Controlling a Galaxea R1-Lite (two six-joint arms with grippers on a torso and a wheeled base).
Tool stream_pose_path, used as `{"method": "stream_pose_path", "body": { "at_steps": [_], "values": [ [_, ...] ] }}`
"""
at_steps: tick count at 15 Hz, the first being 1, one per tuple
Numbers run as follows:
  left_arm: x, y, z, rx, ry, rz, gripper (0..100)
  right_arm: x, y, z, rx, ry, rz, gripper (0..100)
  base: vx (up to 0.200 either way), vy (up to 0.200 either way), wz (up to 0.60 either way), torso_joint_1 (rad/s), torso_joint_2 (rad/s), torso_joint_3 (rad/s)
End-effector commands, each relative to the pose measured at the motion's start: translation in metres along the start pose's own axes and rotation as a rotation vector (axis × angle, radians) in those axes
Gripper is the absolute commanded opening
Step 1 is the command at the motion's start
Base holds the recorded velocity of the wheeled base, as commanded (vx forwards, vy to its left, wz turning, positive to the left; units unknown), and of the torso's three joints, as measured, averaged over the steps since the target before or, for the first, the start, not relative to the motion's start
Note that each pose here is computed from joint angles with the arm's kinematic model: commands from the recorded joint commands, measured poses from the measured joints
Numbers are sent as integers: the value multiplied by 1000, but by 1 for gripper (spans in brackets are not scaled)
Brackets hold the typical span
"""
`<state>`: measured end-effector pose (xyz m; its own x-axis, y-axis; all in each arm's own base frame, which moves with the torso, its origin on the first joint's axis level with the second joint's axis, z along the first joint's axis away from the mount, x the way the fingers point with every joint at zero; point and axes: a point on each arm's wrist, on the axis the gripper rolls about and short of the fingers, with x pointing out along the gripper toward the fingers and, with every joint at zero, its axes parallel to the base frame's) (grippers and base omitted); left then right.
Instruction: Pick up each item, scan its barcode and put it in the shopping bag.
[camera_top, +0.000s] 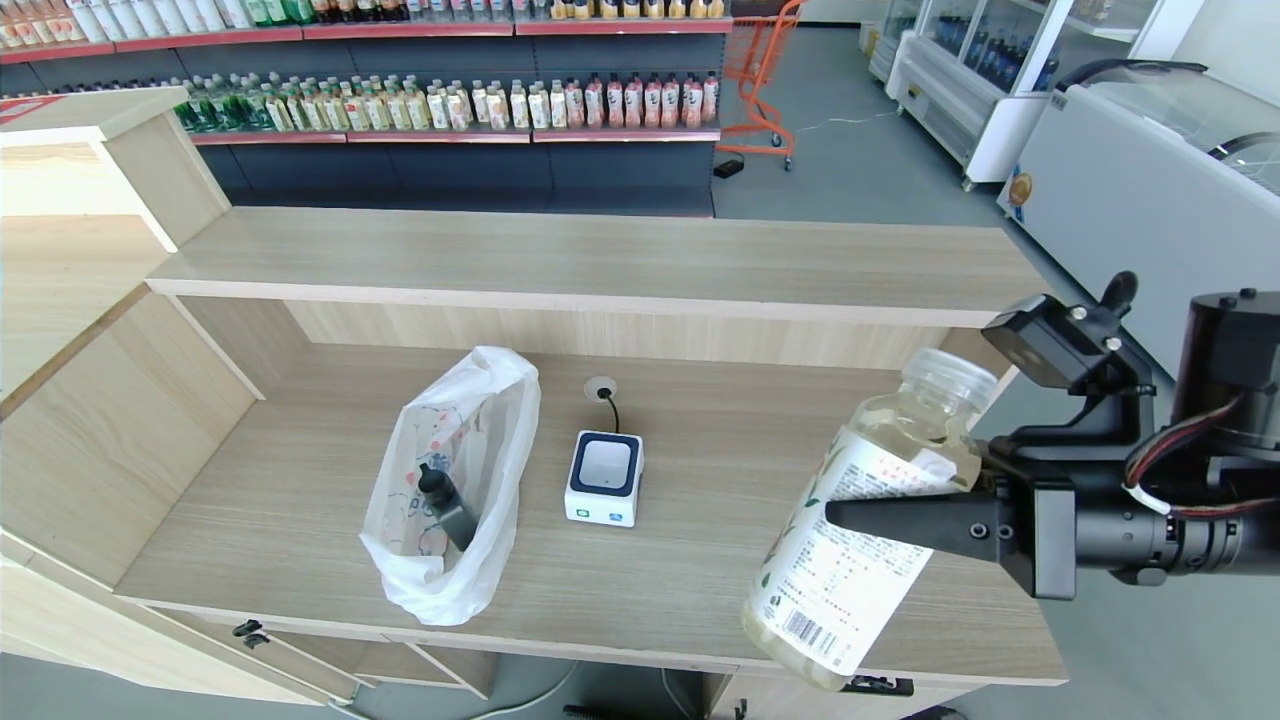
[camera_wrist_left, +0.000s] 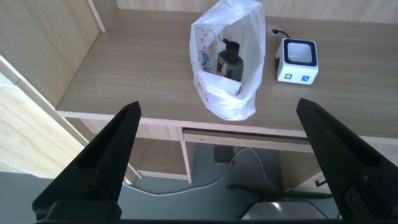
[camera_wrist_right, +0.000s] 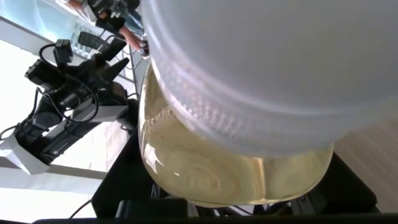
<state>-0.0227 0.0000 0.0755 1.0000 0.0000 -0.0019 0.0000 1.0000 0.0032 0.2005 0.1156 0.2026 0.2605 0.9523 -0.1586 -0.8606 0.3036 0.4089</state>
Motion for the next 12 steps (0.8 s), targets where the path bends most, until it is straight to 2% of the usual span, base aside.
{"method": "stream_pose_path", "body": {
  "at_steps": [1,10,11,12],
  "values": [
    [0,0,0,0,0,0,100,2,-2,-1,5,5,-1,0,0,0,0,0,0,0],
    [0,0,0,0,0,0,100,4,-2,-2,-13,9,-3,0,0,0,0,0,0,0],
    [0,0,0,0,0,0,100,2,-6,-2,-73,-5,-58,0,0,0,0,0,0,0],
    [0,0,0,0,0,-2,100,-3,-17,-4,-175,-10,-164,0,0,0,0,0,0,0]
  ]
}}
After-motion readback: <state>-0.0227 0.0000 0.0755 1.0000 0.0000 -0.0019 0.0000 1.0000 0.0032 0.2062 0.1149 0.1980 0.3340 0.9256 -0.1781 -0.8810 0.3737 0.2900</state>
